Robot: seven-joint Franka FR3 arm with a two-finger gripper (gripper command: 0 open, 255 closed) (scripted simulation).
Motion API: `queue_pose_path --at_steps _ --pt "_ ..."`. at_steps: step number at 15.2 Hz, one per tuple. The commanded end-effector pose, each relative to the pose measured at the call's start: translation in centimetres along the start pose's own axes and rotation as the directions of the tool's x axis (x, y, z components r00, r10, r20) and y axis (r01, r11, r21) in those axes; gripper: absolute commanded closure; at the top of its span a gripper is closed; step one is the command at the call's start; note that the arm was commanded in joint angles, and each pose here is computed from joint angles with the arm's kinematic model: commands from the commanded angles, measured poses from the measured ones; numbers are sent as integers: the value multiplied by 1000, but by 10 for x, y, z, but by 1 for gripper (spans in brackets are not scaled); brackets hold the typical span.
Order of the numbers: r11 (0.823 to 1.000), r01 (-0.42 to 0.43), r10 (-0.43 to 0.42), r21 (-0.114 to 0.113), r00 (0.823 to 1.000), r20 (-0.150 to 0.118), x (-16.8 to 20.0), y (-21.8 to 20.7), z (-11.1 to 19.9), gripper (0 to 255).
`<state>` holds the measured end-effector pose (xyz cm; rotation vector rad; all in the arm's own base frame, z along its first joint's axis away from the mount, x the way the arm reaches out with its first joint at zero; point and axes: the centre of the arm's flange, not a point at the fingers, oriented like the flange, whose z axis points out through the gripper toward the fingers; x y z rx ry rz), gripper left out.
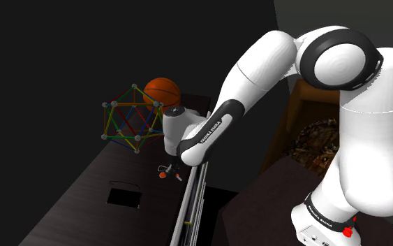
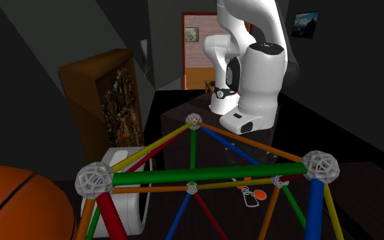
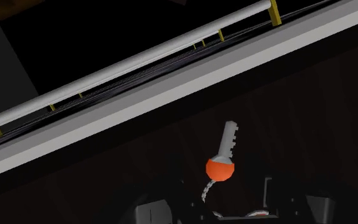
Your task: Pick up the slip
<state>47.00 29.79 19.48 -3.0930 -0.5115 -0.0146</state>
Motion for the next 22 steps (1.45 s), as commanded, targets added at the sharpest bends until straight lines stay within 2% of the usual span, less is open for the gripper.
queue_pose_path --at_steps 1,5,20,22 --pt "1000 6 -6 3 1000 6 -2 -4 3 255" --pt "1000 6 -6 3 1000 7 -2 -5 6 255" --pt "1000 6 -6 3 1000 7 -1 -5 -74 255" --pt "1000 6 -6 3 1000 7 -1 -5 -74 255"
